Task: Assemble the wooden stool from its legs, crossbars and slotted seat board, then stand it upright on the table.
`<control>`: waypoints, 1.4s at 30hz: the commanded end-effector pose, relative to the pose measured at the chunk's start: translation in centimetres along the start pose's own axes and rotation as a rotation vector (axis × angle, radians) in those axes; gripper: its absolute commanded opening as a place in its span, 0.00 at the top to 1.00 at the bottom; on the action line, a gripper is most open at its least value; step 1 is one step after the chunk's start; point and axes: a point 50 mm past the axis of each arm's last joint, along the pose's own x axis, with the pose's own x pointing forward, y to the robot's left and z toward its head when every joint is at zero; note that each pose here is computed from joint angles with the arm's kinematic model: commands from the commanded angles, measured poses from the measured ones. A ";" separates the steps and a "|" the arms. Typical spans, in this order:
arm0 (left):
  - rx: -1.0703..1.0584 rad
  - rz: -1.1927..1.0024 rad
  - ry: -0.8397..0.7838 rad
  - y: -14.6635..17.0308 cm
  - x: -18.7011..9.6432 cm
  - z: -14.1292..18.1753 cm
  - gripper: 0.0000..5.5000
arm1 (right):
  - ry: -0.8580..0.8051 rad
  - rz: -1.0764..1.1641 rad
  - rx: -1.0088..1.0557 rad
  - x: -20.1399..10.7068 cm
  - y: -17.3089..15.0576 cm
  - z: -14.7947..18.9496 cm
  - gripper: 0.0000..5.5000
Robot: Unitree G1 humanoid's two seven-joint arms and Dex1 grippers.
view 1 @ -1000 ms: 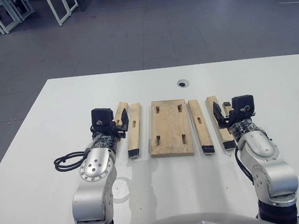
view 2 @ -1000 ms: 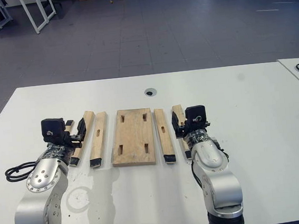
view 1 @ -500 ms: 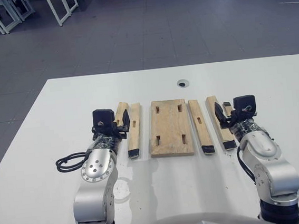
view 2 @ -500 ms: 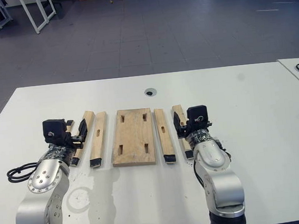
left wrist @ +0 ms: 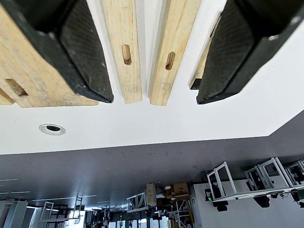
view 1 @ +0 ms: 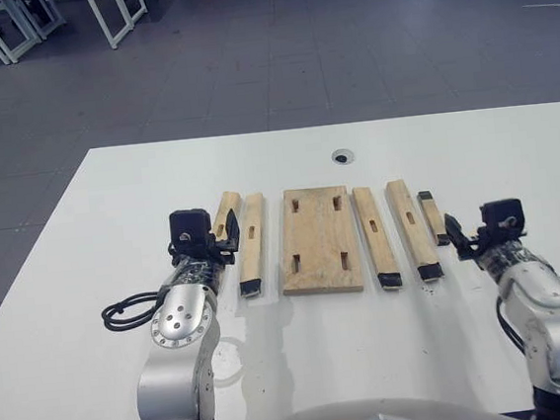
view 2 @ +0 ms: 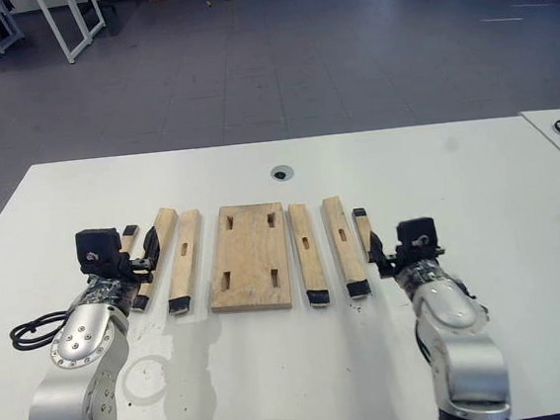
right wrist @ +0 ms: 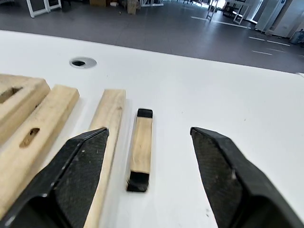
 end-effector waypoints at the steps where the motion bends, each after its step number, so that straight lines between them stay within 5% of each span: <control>1: 0.005 0.019 -0.003 0.1 -0.1 0.1 0.41 | 0.089 0.043 -0.001 -0.2 -1.5 -2.6 0.43; 11: 0.015 0.004 -0.012 0.1 0.3 0.4 0.41 | 0.260 0.178 0.053 0.1 0.2 -7.2 0.43; 26: 0.039 -0.029 -0.034 -0.8 0.7 0.9 0.41 | 0.333 0.186 0.031 4.0 0.9 -7.9 0.43; 37: 0.029 -0.033 -0.032 -0.9 0.6 0.8 0.41 | 0.466 0.141 0.108 4.3 0.6 -9.4 0.75; 42: 0.018 -0.026 -0.027 -0.8 0.7 0.7 0.41 | 0.355 -0.001 0.090 5.1 -1.6 -7.8 0.77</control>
